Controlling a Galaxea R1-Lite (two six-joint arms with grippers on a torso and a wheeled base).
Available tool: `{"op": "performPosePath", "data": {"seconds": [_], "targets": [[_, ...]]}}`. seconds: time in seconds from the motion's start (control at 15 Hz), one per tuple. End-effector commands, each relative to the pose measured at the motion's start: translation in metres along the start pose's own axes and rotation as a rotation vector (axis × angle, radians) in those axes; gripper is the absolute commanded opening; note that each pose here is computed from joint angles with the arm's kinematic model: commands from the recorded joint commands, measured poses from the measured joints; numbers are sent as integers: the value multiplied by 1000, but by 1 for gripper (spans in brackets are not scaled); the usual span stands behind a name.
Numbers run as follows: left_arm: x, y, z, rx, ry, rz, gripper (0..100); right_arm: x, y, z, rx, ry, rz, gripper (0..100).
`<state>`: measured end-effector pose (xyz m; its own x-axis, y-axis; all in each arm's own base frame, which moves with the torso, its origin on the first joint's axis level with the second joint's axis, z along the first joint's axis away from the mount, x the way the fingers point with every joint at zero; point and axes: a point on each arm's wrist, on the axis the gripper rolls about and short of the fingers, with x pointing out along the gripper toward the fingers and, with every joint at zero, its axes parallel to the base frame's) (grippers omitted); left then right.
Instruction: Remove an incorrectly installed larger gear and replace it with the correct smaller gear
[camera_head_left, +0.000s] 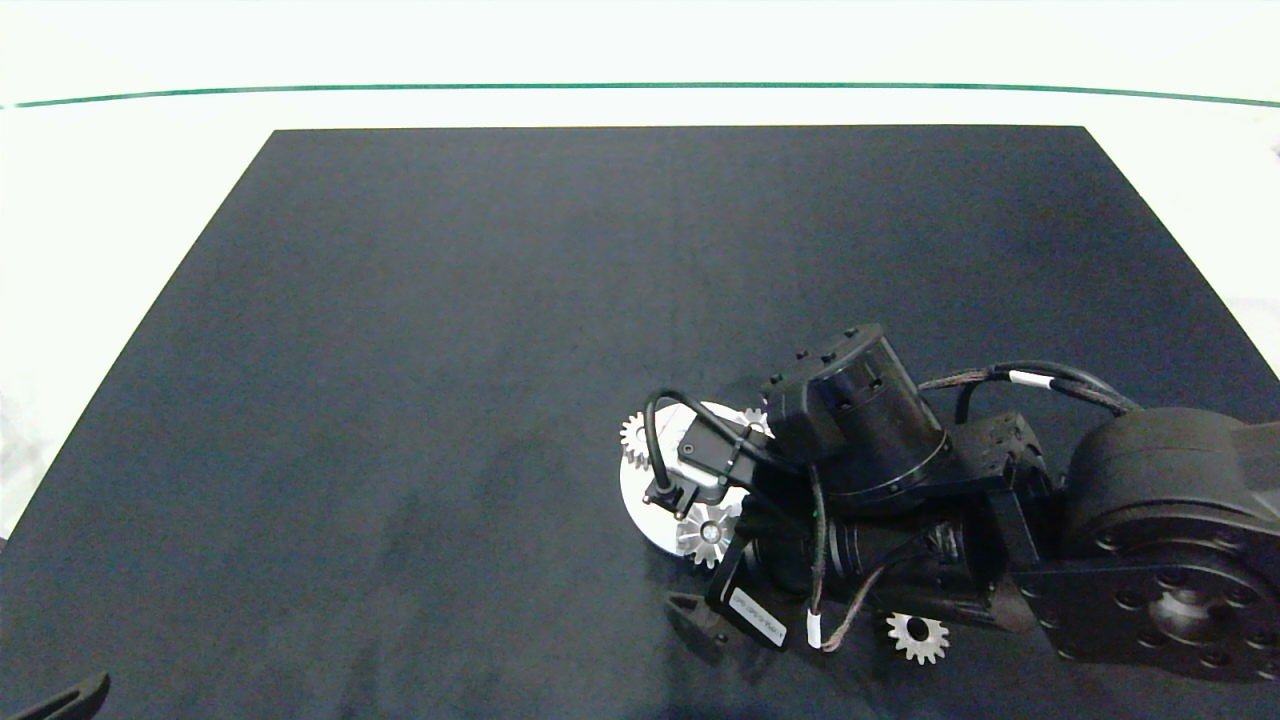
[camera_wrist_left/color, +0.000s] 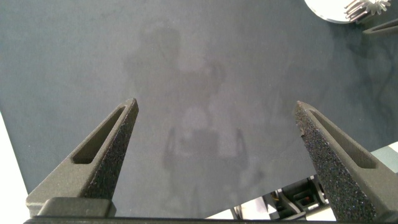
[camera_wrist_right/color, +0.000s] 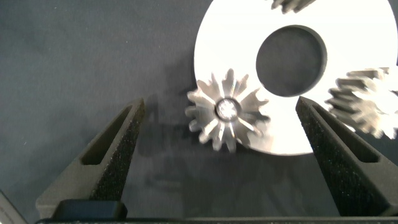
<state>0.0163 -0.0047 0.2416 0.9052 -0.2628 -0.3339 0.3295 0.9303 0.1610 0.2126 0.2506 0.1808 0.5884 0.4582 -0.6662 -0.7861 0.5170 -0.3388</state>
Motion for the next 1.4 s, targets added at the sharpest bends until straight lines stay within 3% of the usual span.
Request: {"op": "performPosePath", "data": {"seconds": [0.07, 1.4], "targets": [[0, 0, -1, 1, 2, 0, 100, 9, 1, 2, -3, 10, 4, 100], [-1, -1, -3, 2, 3, -3, 100, 20, 0, 4, -9, 35, -42, 61]]}}
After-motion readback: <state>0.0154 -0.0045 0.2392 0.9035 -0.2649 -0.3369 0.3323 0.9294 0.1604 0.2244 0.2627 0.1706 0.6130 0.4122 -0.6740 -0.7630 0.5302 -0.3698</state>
